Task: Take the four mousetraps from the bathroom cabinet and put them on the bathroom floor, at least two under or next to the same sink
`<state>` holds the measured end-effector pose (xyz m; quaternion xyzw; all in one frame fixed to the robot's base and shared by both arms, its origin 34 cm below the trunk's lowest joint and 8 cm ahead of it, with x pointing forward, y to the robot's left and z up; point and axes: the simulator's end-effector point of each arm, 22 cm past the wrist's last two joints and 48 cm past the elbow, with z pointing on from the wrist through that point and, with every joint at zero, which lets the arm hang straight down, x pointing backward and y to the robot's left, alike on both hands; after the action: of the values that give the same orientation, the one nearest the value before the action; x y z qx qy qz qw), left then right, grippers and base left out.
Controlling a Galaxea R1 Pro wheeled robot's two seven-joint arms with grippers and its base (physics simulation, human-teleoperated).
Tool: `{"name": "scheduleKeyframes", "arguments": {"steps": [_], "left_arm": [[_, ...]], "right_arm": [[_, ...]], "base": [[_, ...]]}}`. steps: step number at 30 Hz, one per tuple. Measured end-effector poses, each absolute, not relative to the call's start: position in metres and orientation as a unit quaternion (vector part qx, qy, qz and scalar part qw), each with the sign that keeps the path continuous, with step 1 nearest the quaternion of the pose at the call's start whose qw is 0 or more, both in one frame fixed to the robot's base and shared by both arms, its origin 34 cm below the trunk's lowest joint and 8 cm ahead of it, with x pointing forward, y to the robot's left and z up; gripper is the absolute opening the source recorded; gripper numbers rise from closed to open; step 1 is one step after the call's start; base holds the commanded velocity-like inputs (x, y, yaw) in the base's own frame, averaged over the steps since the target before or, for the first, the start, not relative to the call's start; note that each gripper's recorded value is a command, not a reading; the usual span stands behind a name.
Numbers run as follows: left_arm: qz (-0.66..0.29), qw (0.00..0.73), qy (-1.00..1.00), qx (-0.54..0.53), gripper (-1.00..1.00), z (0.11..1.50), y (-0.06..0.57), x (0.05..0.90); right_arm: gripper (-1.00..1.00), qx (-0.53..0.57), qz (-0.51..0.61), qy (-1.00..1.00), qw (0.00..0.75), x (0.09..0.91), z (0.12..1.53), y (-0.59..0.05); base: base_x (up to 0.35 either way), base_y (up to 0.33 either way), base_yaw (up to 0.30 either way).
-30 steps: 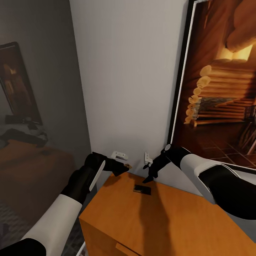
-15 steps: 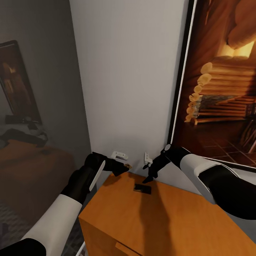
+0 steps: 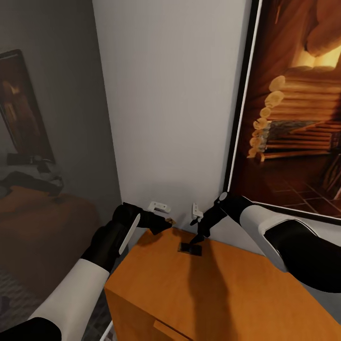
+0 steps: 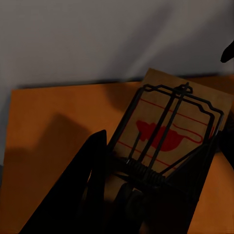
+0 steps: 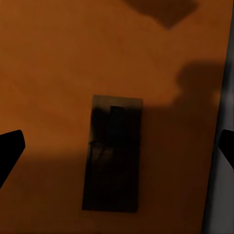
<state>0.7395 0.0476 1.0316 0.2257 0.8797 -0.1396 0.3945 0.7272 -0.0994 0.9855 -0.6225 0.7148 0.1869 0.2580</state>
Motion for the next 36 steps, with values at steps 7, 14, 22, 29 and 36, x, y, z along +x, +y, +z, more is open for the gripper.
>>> {"name": "scheduleKeyframes", "arguments": {"steps": [7,14,22,29,36], "left_arm": [[-0.140,0.395,0.880,0.226,-1.00,1.024,0.048,0.740],[-0.140,0.395,0.880,0.226,-1.00,1.023,0.048,0.740],[-0.140,0.395,0.880,0.226,-1.00,1.023,0.048,0.740],[-0.140,0.395,0.880,0.226,-1.00,1.018,0.048,0.741],[-0.140,0.395,0.880,0.226,-1.00,1.018,0.047,0.740]], "right_arm": [[1.00,-0.624,0.188,0.714,0.258,0.727,0.978,-0.097],[1.00,-0.627,0.190,0.710,0.258,0.725,0.978,-0.090],[1.00,-0.631,0.193,0.706,0.258,0.724,0.979,-0.083],[1.00,-0.631,0.193,0.706,0.258,0.724,0.973,-0.082],[1.00,-0.630,0.192,0.707,0.258,0.724,0.973,-0.082]], "base": [[0.000,0.000,0.000],[0.000,0.000,0.000],[0.000,0.000,0.000],[0.000,0.000,0.000],[0.000,0.000,0.000]]}}
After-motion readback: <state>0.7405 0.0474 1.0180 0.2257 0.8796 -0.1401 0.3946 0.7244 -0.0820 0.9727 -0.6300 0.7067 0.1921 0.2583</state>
